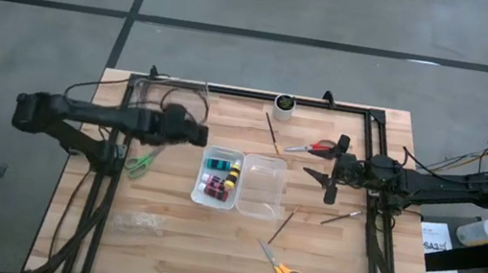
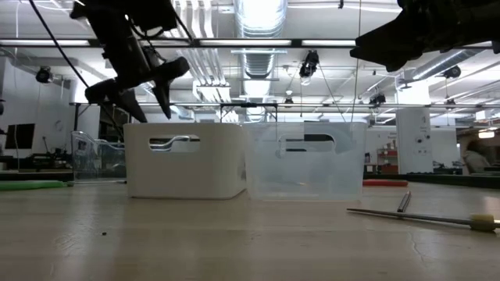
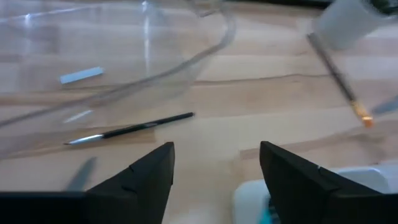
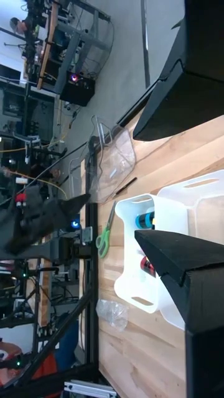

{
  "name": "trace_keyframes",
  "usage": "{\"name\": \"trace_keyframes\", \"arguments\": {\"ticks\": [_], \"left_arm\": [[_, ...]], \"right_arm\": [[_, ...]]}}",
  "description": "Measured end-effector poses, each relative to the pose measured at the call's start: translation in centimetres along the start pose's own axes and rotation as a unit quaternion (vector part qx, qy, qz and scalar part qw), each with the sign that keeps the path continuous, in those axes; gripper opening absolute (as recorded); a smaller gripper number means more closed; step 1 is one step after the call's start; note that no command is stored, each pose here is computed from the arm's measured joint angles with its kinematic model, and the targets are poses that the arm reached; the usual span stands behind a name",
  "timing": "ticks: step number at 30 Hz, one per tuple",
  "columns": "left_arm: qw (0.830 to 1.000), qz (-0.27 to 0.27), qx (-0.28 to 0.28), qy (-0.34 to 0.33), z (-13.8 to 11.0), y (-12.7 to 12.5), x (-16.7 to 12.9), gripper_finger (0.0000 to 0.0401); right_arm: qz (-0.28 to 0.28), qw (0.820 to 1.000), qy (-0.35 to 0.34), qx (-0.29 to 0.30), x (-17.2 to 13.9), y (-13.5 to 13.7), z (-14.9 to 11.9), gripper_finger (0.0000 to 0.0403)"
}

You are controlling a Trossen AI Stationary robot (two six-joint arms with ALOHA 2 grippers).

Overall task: Pick & Place Paint Supplies
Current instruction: Put the silver paint brush into the bottom transparent bin

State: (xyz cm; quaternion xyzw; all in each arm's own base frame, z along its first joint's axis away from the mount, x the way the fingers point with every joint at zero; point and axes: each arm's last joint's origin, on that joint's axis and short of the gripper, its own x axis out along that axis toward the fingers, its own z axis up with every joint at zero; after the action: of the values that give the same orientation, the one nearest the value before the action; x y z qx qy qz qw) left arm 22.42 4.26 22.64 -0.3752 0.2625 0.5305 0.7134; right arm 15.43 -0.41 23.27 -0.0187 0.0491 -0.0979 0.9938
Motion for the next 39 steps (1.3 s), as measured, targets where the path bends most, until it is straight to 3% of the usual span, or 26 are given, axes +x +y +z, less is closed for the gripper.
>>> {"name": "trace_keyframes", "arguments": {"ticks": [7, 14, 23, 39], "left_arm": [[0.998, -0.011, 0.018, -0.061, -4.1, -0.5, -0.1, 0.0202], [0.997, 0.005, -0.031, -0.064, -6.4, 0.7, 2.8, 0.0195], [0.988, 0.032, -0.105, -0.107, -6.5, 3.3, 5.0, 0.0195], [0.99, 0.054, -0.081, -0.102, -5.4, 3.0, 9.5, 0.0195]], "right_arm": [[0.0, 1.0, 0.0, 0.0, 0.0, 0.0, 0.0, 0.0244], [0.0, 1.0, 0.001, 0.0, 0.0, 0.0, 0.0, 0.0244], [0.001, 1.0, 0.01, -0.002, 0.3, 0.1, -0.3, 0.0244], [0.001, 1.0, 0.013, -0.003, 0.4, 0.1, -0.3, 0.0244]]}}
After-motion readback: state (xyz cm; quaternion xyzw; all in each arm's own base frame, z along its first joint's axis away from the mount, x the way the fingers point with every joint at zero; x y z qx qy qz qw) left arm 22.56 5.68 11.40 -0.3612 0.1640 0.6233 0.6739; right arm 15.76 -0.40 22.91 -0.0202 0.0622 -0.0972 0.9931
